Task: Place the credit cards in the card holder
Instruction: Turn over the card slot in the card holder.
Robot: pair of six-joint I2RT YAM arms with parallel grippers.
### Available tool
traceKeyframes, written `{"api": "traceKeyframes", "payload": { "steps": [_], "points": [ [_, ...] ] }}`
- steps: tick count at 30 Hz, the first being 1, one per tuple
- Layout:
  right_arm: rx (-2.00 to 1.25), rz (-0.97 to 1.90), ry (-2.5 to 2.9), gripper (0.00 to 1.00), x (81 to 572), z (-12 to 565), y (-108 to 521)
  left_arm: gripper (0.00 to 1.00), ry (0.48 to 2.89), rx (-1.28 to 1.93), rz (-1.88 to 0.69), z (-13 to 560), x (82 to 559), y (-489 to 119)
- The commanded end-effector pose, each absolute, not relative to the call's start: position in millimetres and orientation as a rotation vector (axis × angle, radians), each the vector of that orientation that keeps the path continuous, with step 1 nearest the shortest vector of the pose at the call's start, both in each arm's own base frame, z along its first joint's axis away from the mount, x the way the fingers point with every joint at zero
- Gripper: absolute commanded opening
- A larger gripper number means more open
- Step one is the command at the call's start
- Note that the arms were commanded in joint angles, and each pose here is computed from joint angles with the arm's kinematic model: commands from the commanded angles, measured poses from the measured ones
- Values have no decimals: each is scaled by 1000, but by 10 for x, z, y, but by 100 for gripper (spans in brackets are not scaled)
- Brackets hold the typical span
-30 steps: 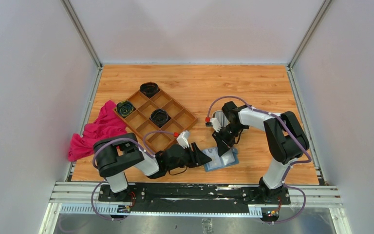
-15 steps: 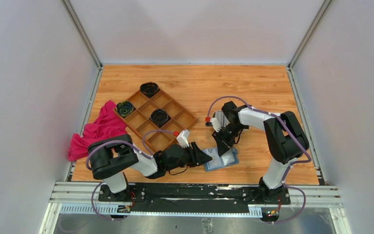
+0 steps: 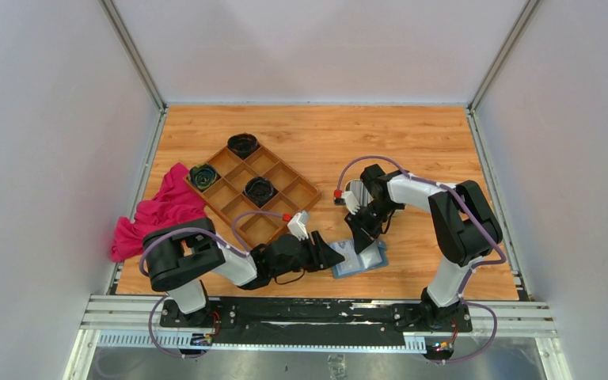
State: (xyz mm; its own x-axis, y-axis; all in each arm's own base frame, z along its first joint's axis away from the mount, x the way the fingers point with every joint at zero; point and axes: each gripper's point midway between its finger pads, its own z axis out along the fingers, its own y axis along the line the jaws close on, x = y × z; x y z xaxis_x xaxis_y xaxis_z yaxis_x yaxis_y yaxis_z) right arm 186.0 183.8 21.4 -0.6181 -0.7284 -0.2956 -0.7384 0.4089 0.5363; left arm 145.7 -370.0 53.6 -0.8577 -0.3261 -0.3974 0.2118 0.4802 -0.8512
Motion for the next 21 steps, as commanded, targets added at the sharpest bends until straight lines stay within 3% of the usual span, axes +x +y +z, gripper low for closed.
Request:
{"api": "traceKeyframes", "payload": {
  "steps": [1, 10, 21],
  "points": [
    [-1400, 929, 2660, 19, 1890, 125, 1760, 47, 2198, -66, -1374, 571, 1472, -3786],
    [-1397, 932, 2651, 19, 1897, 152, 1767, 47, 2199, -40, -1397, 592, 1467, -3880],
    [-1359, 1028, 2541, 21, 1938, 421, 1857, 46, 2049, 25, -1542, 1002, 1490, -4096]
  ]
}}
